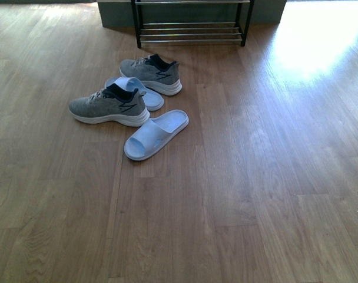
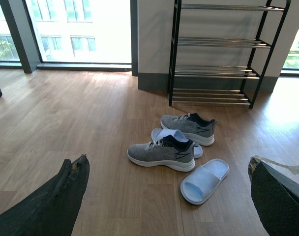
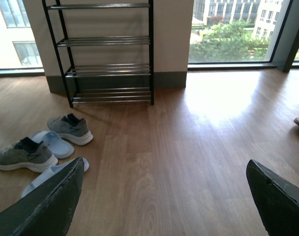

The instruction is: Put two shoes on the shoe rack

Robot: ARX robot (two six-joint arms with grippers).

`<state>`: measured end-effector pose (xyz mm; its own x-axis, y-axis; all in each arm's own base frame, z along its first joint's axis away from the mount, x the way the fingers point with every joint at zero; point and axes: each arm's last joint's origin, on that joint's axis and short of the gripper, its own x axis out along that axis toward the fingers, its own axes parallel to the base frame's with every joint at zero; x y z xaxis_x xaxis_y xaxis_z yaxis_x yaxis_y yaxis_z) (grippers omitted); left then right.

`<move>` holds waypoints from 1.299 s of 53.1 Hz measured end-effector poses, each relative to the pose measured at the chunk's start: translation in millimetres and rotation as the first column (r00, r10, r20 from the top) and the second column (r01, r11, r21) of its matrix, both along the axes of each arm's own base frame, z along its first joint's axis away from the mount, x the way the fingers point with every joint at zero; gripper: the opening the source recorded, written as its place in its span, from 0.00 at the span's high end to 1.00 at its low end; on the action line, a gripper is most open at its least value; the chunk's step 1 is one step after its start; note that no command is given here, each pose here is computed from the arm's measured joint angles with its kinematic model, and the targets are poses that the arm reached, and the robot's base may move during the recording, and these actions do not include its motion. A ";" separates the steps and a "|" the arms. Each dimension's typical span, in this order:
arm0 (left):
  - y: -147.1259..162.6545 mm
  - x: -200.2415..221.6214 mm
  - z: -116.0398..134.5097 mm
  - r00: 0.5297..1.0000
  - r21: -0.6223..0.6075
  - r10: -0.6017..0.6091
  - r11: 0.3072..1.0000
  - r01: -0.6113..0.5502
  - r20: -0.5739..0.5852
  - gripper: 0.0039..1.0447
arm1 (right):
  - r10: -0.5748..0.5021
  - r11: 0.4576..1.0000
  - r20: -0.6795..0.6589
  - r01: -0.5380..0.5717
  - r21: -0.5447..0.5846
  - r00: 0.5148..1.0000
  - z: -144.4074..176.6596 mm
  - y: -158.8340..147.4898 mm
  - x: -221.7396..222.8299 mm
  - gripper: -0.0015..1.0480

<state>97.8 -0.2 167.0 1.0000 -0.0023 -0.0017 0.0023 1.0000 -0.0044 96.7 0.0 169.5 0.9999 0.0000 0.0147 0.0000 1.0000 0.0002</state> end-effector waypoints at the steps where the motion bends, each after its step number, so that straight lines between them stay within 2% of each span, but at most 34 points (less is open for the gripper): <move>1: 0.0 0.0 0.0 1.000 0.000 0.000 1.000 0.000 0.000 0.09 | 0.000 1.000 0.000 0.000 0.000 1.000 0.0 0.0 0.0 0.09; 69: 0.0 0.0 0.0 1.000 0.000 0.000 1.000 0.000 0.000 0.09 | 0.000 1.000 0.000 0.000 0.000 1.000 0.0 0.0 0.0 0.09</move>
